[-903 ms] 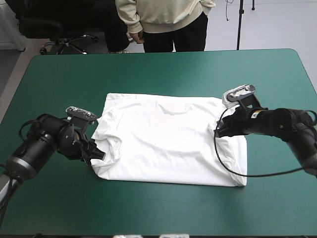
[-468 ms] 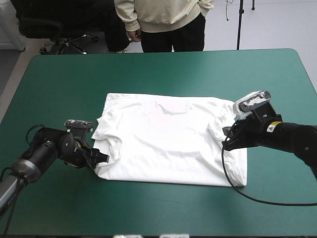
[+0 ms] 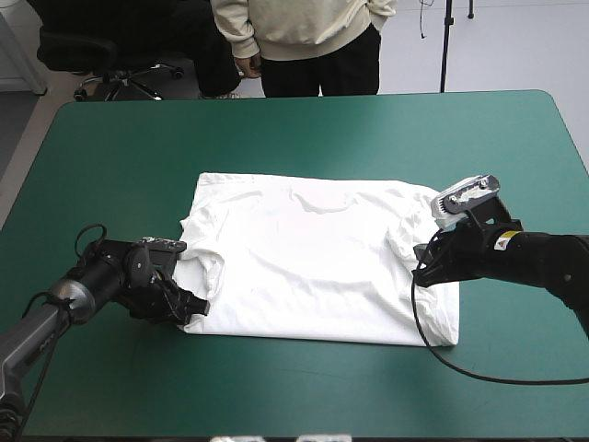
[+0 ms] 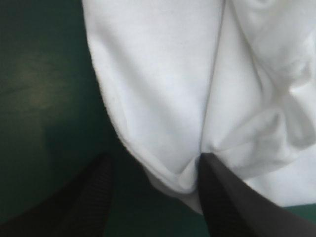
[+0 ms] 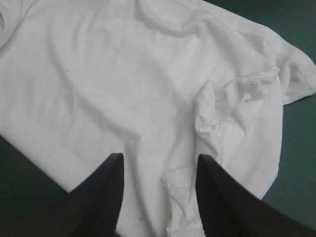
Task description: Fold the cloth
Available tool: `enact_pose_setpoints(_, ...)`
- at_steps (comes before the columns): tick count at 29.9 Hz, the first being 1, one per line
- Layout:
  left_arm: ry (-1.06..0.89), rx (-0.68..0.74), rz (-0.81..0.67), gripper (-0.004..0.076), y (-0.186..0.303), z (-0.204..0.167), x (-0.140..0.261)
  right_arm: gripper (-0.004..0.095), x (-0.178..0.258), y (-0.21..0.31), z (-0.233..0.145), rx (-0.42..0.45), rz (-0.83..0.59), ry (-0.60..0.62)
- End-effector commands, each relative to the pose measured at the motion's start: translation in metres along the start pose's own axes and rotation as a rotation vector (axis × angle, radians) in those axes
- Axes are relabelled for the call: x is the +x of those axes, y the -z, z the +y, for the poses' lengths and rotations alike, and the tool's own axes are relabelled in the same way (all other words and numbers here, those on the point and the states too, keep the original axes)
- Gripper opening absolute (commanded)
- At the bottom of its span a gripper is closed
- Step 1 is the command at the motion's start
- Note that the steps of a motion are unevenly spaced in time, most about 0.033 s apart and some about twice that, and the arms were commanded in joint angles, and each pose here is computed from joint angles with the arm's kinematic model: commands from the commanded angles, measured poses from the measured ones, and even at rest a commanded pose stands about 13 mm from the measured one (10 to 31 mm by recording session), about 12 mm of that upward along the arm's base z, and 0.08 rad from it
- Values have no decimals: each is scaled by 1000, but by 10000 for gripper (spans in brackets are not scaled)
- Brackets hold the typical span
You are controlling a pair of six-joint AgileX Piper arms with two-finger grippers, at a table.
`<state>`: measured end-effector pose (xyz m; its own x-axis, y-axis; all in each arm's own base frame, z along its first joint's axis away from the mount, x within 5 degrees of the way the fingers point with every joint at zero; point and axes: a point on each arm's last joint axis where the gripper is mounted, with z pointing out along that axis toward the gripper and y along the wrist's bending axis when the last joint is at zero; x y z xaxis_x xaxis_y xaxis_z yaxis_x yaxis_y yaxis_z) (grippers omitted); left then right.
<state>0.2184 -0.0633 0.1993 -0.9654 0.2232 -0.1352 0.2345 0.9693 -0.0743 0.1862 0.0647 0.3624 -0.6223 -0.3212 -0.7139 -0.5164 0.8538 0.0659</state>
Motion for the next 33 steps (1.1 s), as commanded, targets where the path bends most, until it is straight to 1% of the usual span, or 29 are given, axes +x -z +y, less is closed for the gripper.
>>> enact_pose_setpoints(1, 12, 49, 33, 375, -11, -5, 4, 432, -8, 11, 1, 9, -60, 3)
enact_pose_setpoints(2, 12, 49, 31, 353, -11, -5, 3, 430, -6, 11, 1, 10, -39, 8)
enact_pose_setpoints(4, 4, 49, 31, 248, -11, -5, 3, 424, 0, 10, 0, 23, 18, 3)
enact_pose_setpoints(6, -3, 49, 31, 105, -11, -5, 3, 418, 9, 8, -3, 53, 95, -11)
enact_pose_setpoints(8, -20, 48, 31, -17, -11, -5, 3, 418, 19, 3, -7, 85, 161, -36)
enact_pose_setpoints(10, -31, 47, 30, -16, -11, -5, 3, 418, 33, -7, -10, 108, 225, -80)
enact_pose_setpoints(12, -31, 47, 30, -17, -11, -5, 3, 419, 49, -17, -10, 104, 278, -100)
enact_pose_setpoints(14, -31, 47, 30, -17, -11, -5, 3, 431, 59, -28, -10, 91, 296, -120)
enact_pose_setpoints(16, -36, 47, 30, -17, -11, -5, 3, 486, 68, -37, -11, 80, 319, -127)
enact_pose_setpoints(19, -38, 47, 30, -17, -11, -5, 3, 613, 75, -50, -13, 79, 360, -154)
enact_pose_setpoints(20, -46, 47, 32, -17, -11, -5, 4, 630, 77, -54, -14, 78, 374, -162)
enact_pose_setpoints(24, -53, 47, 32, -17, -11, -5, 4, 613, 83, -70, -18, 80, 412, -191)
enact_pose_setpoints(30, -53, 47, 32, -17, -11, -5, 4, 596, 106, -97, -23, 81, 522, -216)
enact_pose_setpoints(33, -55, 47, 32, -17, -11, -5, 4, 525, 112, -105, -26, 94, 545, -222)
